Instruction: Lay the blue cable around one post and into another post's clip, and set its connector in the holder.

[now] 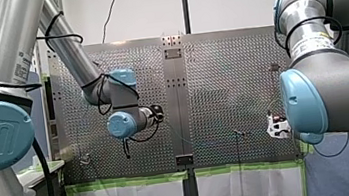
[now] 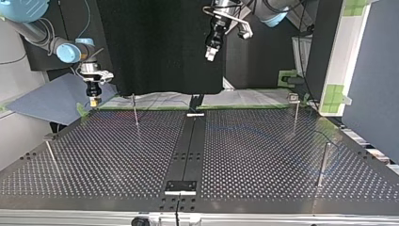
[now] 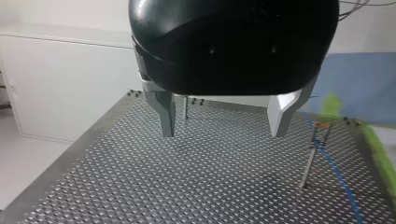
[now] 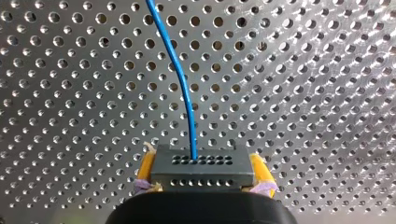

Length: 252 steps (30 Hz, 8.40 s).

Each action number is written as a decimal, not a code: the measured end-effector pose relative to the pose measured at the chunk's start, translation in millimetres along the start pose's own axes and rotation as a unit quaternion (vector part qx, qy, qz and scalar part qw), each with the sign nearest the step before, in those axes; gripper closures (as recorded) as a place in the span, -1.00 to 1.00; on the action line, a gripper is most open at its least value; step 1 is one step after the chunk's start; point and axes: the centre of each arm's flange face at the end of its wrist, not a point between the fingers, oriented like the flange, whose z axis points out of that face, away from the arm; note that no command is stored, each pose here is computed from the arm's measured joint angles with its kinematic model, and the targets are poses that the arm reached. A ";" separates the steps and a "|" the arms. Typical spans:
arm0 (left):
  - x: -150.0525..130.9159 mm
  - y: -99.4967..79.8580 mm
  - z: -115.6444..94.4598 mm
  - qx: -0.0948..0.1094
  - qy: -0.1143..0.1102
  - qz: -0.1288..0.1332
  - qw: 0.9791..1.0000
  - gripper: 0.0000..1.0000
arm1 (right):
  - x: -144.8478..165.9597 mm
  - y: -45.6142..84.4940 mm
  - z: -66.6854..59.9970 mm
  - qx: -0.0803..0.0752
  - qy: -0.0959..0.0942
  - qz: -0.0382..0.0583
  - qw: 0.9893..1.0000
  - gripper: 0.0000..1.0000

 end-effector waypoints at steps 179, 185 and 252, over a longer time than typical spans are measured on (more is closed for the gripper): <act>17.9 23.4 -28.1 0.002 0.028 -0.037 0.999 -0.96 | 299.9 37.7 12.6 -0.046 -0.022 0.041 0.998 1.00; 16.9 22.5 -25.7 0.002 0.026 -0.038 0.999 -0.96 | 306.0 36.4 17.4 -0.036 -0.016 0.039 0.998 1.00; 15.3 21.2 -22.6 0.003 0.024 -0.039 0.999 -0.96 | 302.2 27.2 25.7 -0.004 -0.019 0.044 0.999 1.00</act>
